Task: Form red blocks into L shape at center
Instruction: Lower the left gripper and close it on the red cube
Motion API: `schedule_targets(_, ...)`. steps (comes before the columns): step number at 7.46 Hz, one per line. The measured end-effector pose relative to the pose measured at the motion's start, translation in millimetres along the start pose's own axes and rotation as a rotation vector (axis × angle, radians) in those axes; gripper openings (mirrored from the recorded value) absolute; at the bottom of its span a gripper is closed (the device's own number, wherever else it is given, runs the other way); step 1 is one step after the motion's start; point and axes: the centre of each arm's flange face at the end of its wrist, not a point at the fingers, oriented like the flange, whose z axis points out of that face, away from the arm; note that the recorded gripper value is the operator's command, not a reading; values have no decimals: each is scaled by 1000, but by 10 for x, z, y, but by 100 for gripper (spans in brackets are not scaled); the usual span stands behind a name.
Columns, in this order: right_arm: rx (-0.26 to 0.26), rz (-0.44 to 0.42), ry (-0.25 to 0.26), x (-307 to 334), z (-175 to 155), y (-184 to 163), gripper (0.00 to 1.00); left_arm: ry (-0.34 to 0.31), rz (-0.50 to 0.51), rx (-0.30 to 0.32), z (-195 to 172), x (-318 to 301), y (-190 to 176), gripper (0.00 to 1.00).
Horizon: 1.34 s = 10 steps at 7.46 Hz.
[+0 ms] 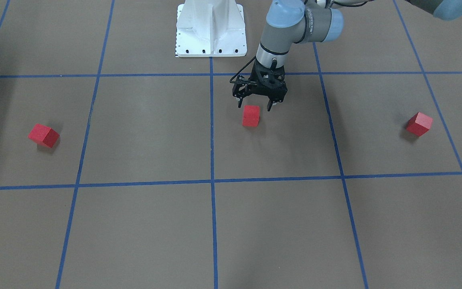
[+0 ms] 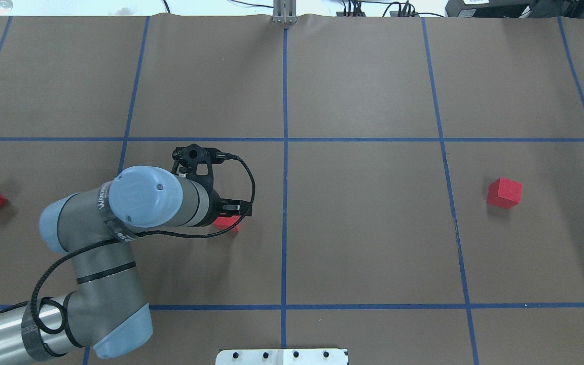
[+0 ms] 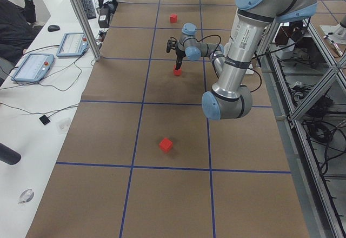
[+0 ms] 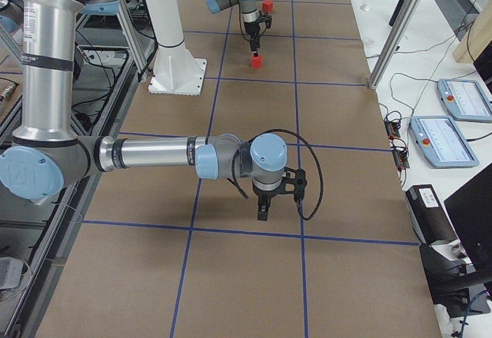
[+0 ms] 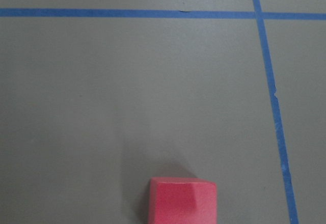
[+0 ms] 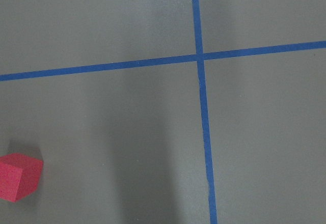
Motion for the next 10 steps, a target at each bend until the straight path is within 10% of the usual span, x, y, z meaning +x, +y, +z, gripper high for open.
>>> schedule_targets(5, -1, 2, 6, 5, 5, -22, 99, -45, 10, -26, 321, 5, 79, 99)
schedule_targets(6, -2, 3, 7, 11, 9, -23, 99, -49, 15, -37, 375, 26, 139, 75)
schedule_targets(7, -2, 4, 7, 16, 9, -22, 99, -53, 16, -43, 424, 60, 175, 18)
schedule_targets(8, -2, 5, 7, 19, 9, -21, 99, -50, 12, -45, 431, 109, 177, 0)
schedule_targets(10, -1, 4, 7, 13, 4, -29, 99, -37, 1, -39, 347, 153, 104, 0)
